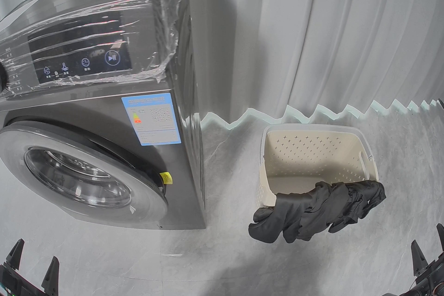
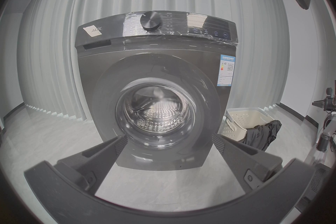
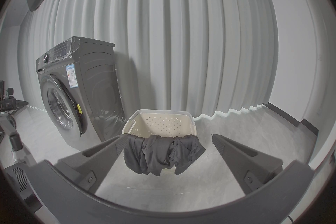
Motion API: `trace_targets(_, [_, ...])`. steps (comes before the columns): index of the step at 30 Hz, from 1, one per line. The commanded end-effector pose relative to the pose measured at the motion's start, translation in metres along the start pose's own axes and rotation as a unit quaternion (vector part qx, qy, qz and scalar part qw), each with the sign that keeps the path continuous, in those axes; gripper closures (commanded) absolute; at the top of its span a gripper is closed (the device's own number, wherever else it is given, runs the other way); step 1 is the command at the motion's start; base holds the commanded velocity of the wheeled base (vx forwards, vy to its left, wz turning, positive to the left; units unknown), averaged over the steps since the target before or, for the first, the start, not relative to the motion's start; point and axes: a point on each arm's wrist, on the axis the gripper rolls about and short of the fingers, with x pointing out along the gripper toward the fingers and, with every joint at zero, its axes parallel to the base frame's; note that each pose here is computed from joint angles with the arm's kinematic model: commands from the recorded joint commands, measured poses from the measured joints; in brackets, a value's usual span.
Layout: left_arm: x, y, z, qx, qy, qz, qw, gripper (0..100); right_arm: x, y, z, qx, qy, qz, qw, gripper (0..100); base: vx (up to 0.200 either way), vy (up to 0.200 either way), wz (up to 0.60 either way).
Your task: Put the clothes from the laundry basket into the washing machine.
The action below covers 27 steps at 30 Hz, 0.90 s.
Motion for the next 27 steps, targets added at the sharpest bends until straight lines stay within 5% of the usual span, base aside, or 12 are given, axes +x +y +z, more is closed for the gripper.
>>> trace_targets(1, [-0.0001, 0.0001, -0.0048, 0.0, 0.0, 0.0, 1.0, 0, 0.0001, 0.0, -0.0053, 0.0, 0.001, 0.0, 1.0, 0, 0.0, 0.2, 0.0])
trace_targets(27, [-0.0001, 0.0001, -0.0048, 0.0, 0.0, 0.0, 1.0, 0, 0.0001, 0.0, -0.0053, 0.0, 0.001, 0.0, 1.0, 0, 0.0, 0.2, 0.0])
